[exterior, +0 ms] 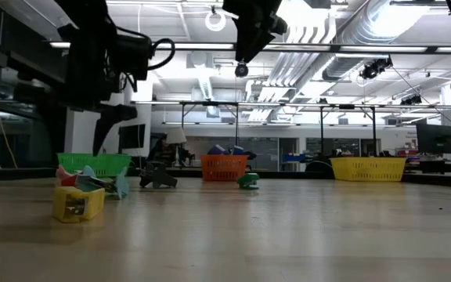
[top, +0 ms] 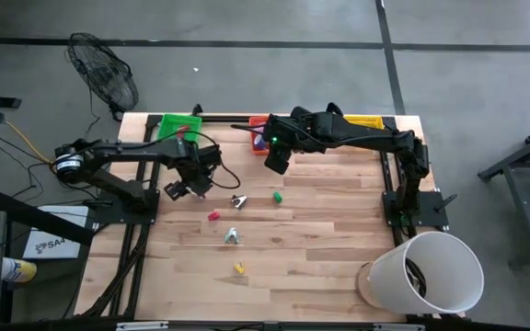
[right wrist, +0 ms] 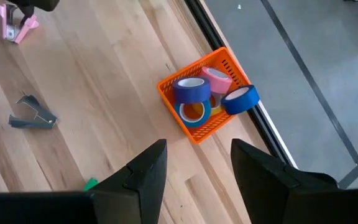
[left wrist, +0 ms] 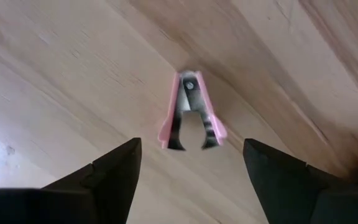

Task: Pick and place Stapler, Stapler remover, tape
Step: Put the pink staple remover into the yellow bin

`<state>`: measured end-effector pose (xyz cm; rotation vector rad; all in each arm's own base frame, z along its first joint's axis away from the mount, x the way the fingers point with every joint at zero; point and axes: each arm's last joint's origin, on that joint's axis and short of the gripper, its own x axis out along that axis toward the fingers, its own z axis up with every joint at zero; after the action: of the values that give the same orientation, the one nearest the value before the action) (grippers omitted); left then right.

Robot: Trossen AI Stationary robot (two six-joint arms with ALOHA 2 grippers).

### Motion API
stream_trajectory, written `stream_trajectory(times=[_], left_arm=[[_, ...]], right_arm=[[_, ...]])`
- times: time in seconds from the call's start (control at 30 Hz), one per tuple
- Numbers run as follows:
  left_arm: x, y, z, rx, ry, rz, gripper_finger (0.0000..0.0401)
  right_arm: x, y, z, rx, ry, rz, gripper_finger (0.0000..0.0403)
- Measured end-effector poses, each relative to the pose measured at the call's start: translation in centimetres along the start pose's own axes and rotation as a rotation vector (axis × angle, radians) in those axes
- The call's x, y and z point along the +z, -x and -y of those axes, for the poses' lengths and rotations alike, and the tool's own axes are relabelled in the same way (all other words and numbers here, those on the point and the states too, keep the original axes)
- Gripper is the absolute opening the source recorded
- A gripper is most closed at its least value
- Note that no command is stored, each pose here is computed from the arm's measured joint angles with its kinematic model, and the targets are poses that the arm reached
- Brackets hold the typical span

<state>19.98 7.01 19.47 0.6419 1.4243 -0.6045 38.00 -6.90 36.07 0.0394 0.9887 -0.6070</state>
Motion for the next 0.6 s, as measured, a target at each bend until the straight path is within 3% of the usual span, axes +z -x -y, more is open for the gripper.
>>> stream_trajectory(times=[0.3,0.6], left_arm=[[-0.1,-0.73,-0.02,0.036,0.022,-0.015,0.0282],[-0.07,-0.79,-0.05,0.033,0.048,-0.011,0.0336]], right_arm=[[0.01,0.01,0.0,0.0,-0.001,0.0,0.017],[0.01,0.01,0.0,0.0,-0.002,0.0,0.0169]])
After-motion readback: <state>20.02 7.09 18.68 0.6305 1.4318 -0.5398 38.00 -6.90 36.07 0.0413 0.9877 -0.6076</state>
